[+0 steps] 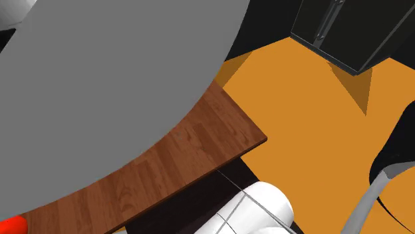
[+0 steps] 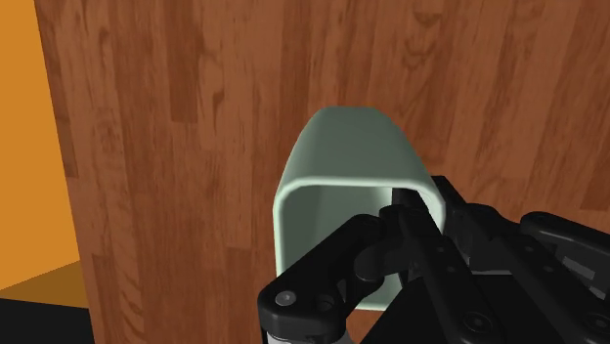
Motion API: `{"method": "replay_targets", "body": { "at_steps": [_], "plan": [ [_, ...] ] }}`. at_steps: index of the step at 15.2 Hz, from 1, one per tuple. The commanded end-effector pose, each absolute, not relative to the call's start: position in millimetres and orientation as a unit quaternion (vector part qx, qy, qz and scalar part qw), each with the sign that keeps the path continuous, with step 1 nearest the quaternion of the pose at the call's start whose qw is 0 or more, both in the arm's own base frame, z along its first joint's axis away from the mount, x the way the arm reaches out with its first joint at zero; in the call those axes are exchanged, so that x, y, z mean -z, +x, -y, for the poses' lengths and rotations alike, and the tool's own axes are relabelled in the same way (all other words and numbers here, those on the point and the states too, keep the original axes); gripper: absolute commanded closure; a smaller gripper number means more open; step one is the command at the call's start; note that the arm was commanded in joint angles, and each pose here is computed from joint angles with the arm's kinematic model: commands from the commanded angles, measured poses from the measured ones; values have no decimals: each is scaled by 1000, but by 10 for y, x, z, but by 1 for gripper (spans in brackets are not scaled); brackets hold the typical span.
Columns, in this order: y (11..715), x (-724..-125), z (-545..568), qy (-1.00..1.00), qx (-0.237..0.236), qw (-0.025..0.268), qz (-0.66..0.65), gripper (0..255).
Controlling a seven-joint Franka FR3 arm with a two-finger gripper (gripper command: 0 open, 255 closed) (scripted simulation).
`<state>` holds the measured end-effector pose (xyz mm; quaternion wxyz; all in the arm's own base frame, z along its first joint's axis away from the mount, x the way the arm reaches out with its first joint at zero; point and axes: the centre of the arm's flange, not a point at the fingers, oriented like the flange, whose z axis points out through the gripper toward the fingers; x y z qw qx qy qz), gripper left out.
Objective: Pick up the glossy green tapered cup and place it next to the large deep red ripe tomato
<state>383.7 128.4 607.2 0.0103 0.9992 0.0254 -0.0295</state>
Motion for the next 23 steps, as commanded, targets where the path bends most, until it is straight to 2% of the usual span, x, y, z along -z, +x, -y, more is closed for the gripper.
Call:
{"method": "replay_targets", "body": {
  "at_steps": [1, 13, 23],
  "plan": [
    [3896, -6053, -1521, 999, 29, 10, -25, 255],
    [4316, -6060, -3017, 999, 29, 10, -25, 255],
    [4316, -5532, -3017, 999, 29, 10, -25, 255]
  ]
}}
